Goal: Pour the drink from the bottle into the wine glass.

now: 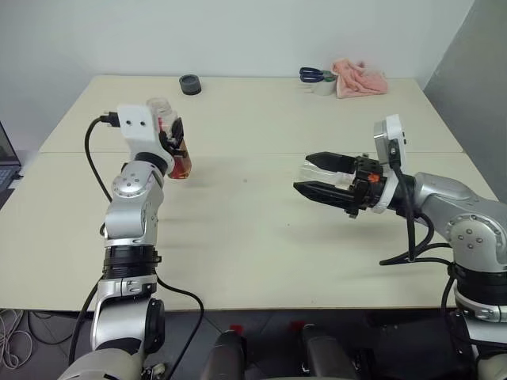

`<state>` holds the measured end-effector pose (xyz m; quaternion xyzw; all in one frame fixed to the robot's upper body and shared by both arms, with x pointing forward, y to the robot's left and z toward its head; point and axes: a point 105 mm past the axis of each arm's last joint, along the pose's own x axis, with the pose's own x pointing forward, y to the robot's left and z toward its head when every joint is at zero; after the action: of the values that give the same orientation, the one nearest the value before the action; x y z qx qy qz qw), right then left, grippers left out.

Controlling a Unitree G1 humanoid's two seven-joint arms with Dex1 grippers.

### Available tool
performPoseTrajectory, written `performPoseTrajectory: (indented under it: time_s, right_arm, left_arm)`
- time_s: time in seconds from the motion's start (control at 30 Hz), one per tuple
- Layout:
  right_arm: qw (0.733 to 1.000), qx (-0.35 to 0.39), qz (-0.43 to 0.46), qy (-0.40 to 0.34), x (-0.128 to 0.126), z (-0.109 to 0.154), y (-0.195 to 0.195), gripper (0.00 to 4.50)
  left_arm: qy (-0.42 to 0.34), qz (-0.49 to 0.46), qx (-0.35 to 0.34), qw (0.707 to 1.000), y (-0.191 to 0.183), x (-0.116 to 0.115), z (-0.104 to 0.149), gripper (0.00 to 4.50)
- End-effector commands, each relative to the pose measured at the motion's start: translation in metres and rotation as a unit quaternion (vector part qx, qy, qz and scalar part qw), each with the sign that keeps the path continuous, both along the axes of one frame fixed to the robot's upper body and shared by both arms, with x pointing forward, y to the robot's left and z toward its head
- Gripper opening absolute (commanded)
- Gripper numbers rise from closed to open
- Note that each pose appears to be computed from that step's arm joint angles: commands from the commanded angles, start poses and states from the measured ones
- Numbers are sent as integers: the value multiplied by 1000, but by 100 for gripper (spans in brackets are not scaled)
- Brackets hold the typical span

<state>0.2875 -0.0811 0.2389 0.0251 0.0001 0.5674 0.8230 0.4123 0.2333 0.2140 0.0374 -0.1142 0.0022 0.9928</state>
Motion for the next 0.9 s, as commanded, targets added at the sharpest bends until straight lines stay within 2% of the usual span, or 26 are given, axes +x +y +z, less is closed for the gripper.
performPoseTrajectory:
  time_s: [0.03, 0.33, 0.63, 0.67, 0.87, 0.9]
  right_arm:
    - [999, 15, 7, -36, -7, 14, 7, 446]
    - [999, 26, -12, -42, -5, 18, 9, 446]
    - [998, 26, -28, -44, -5, 19, 8, 446]
    - [998, 26, -29, -43, -5, 19, 8, 450]
    - [998, 26, -34, -44, -5, 19, 8, 450]
    - [998, 27, -35, -44, -4, 19, 8, 450]
  left_arm:
    - [-50, -3, 22, 999, 9, -4, 9, 185]
    - [-75, -32, 42, 996, 9, 3, 0, 185]
    - [-75, -37, 4, 997, 10, 3, -13, 185]
    - [-74, -36, -2, 997, 11, 3, -13, 248]
    - [-73, -28, -25, 997, 15, 2, -15, 433]
    - [-73, -28, -24, 997, 15, 2, -16, 449]
